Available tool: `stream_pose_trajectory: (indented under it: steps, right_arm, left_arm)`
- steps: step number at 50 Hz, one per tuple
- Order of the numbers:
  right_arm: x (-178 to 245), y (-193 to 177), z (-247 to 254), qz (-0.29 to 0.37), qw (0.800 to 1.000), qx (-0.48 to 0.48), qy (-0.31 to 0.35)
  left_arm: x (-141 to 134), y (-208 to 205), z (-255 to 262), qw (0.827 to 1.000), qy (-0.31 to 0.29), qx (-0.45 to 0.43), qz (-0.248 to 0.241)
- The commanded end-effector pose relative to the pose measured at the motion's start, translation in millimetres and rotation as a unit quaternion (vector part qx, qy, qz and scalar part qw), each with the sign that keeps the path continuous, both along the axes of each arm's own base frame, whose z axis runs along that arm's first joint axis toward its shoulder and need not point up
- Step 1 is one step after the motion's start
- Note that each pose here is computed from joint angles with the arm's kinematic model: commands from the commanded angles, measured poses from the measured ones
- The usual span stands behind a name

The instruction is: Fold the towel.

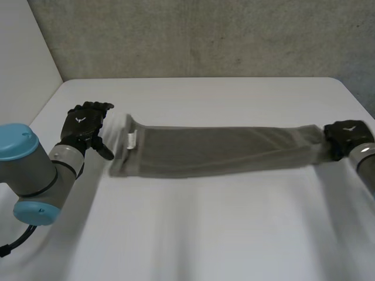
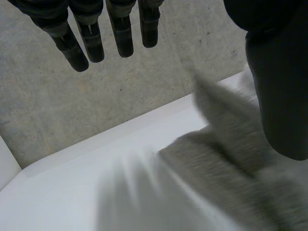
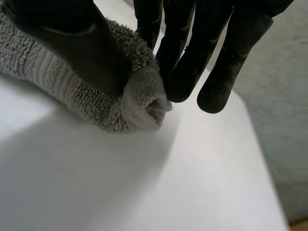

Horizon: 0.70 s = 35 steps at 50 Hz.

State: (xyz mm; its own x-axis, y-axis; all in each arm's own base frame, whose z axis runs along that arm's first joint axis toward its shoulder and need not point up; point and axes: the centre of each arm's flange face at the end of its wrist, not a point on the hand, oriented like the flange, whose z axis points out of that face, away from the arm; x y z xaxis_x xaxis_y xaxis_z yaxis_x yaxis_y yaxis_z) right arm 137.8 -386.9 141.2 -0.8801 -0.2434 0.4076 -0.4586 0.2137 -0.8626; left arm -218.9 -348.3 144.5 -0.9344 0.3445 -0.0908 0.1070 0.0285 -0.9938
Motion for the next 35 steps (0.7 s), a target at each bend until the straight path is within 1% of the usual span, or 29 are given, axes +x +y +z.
stream_pose_trajectory:
  steps: [1,2,3,4,5,6,7,8,9,10,12,13,14,15,17,18,20,21,22,23,25,26,28,31,33,35]
  right_arm:
    - [-65,-20,30,-0.074,0.997,-0.027,0.025]
    - [-65,-20,30,-0.074,0.997,-0.027,0.025]
    - [-75,-24,35,-0.08,0.995,-0.03,0.045]
    - [-75,-24,36,-0.08,0.995,-0.03,0.045]
    - [-84,-28,41,-0.084,0.994,-0.035,0.068]
    - [-83,-30,48,-0.077,0.992,-0.041,0.087]
    - [-83,-30,48,-0.077,0.992,-0.041,0.087]
    - [-71,-31,58,-0.06,0.992,-0.053,0.098]
    - [-46,-30,72,-0.031,0.992,-0.073,0.098]
    - [-45,-30,72,-0.03,0.992,-0.073,0.098]
    - [13,-21,96,0.034,0.989,-0.114,0.084]
    - [13,-21,96,0.034,0.989,-0.114,0.084]
    - [40,-12,105,0.065,0.987,-0.13,0.073]
    - [41,-11,106,0.065,0.987,-0.13,0.073]
    - [101,18,112,0.14,0.978,-0.146,0.056]
    - [101,18,113,0.14,0.978,-0.146,0.056]
    - [164,65,107,0.229,0.961,-0.148,0.044]
    - [164,65,107,0.23,0.961,-0.148,0.044]
    - [190,89,98,0.269,0.952,-0.14,0.041]
    - [191,89,98,0.27,0.952,-0.14,0.041]
    - [229,127,60,0.331,0.937,-0.102,0.043]
    - [229,128,60,0.332,0.937,-0.102,0.043]
    - [246,148,30,0.362,0.928,-0.07,0.049]
    - [249,151,22,0.366,0.927,-0.065,0.049]
    - [249,148,21,0.363,0.928,-0.067,0.046]
    - [244,144,21,0.347,0.935,-0.062,0.032]
  left_arm:
    - [1,2,1,1.0,0.0,0.001,0.001]
    - [1,2,1,1.0,0.0,0.002,0.001]
    - [1,2,1,1.0,0.0,0.002,0.001]
    - [1,3,2,1.0,0.0,0.002,0.002]
    - [1,3,2,1.0,0.0,0.002,0.002]
    - [2,3,3,1.0,0.0,0.002,0.002]
    - [2,4,4,1.0,0.0,0.002,0.004]
    - [2,4,4,1.0,0.0,0.002,0.004]
    - [3,4,6,1.0,0.0,-0.001,0.009]
    - [3,4,8,1.0,0.0,-0.003,0.012]
    - [4,5,7,1.0,0.0,-0.002,0.016]
    - [4,6,7,1.0,-0.001,-0.002,0.019]
    - [4,6,7,1.0,-0.001,-0.002,0.019]
    - [4,7,6,1.0,-0.001,0.0,0.02]
    - [4,7,8,1.0,-0.001,-0.002,0.02]
    - [4,7,8,1.0,-0.001,-0.002,0.022]
    - [4,8,7,1.0,-0.001,-0.002,0.022]
    - [4,8,7,1.0,-0.001,-0.001,0.022]
    - [4,8,7,1.0,-0.001,-0.001,0.022]
    - [5,8,7,1.0,-0.001,-0.002,0.022]
    - [4,9,7,1.0,-0.001,-0.001,0.021]
    - [4,9,7,1.0,-0.001,-0.001,0.021]
    - [4,10,5,1.0,-0.002,0.0,0.02]
    - [2,11,4,1.0,-0.003,0.003,0.018]
    - [2,12,3,1.0,-0.003,0.004,0.017]
    - [2,12,2,1.0,-0.003,0.005,0.017]
